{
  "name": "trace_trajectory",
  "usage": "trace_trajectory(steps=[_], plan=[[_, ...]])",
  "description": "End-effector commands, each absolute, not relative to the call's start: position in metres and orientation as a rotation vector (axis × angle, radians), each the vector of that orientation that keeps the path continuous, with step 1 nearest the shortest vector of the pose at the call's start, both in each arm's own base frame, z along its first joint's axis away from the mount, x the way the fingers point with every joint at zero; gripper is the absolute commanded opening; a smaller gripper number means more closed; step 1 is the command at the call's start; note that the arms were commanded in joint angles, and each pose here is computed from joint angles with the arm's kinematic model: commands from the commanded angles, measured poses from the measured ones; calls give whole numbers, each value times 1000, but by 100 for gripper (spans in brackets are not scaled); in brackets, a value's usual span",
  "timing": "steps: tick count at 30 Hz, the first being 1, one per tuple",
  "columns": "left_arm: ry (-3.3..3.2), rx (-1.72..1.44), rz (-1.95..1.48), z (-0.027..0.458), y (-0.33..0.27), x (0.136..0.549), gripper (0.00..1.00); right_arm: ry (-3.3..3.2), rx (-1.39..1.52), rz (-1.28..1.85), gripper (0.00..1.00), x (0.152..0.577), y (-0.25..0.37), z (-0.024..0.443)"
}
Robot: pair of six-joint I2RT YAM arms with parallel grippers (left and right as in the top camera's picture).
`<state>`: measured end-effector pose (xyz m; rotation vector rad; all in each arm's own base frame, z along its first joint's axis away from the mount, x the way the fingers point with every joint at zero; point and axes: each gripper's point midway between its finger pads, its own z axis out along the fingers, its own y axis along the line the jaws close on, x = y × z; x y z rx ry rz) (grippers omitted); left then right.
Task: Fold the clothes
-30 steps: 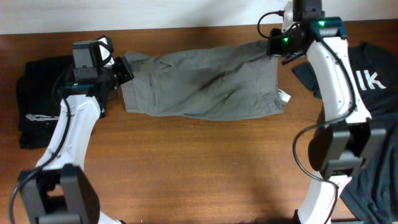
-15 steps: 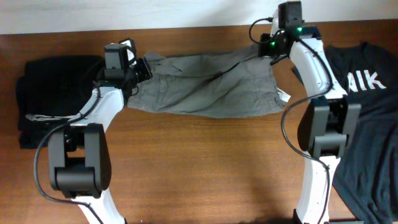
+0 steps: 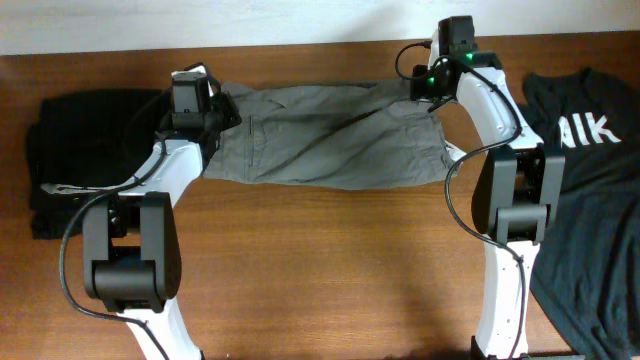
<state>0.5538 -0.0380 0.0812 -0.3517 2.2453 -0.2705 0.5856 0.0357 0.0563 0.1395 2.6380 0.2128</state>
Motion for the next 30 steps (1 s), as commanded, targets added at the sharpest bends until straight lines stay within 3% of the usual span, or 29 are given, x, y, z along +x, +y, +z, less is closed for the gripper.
trace_trajectory(steps=[1,9,11,12,13,14,15,17,19,21,22,24,25,27,28,30], plan=[[2243,-358,-220,82,-30,557,1,2620,134,194,9,590,36,62],[2295,-521,-132,66,-13,542,1,2620,134,193,9,590,36,62],[2270,-516,-141,70,-13,547,15,2617,134,193,11,591,36,63],[2250,-513,-147,74,-13,550,32,2614,134,194,16,591,36,63],[2226,-508,-155,78,-14,554,54,2609,133,194,27,592,36,64],[2194,-490,-165,85,-15,560,72,2598,132,195,53,595,36,65],[2172,-455,-165,92,-15,565,84,2584,131,195,85,598,36,67],[2146,-373,-156,108,-15,573,85,2551,130,196,98,603,34,77],[2140,-353,-174,125,-14,577,85,2518,104,188,100,607,32,95],[2148,-325,-233,140,-22,577,80,2492,94,197,100,607,32,115],[2154,-301,-282,149,-29,575,72,2487,86,208,99,605,34,126],[2172,-239,-392,161,-49,571,38,2501,67,240,91,597,40,142],[2185,-212,-439,162,-59,568,29,2518,62,260,85,591,43,147],[2218,-175,-495,158,-75,562,12,2576,55,315,59,575,50,150],[2238,-170,-496,154,-80,559,6,2604,52,344,36,568,53,148],[2280,-168,-475,140,-88,555,1,2643,41,412,11,558,61,144]])
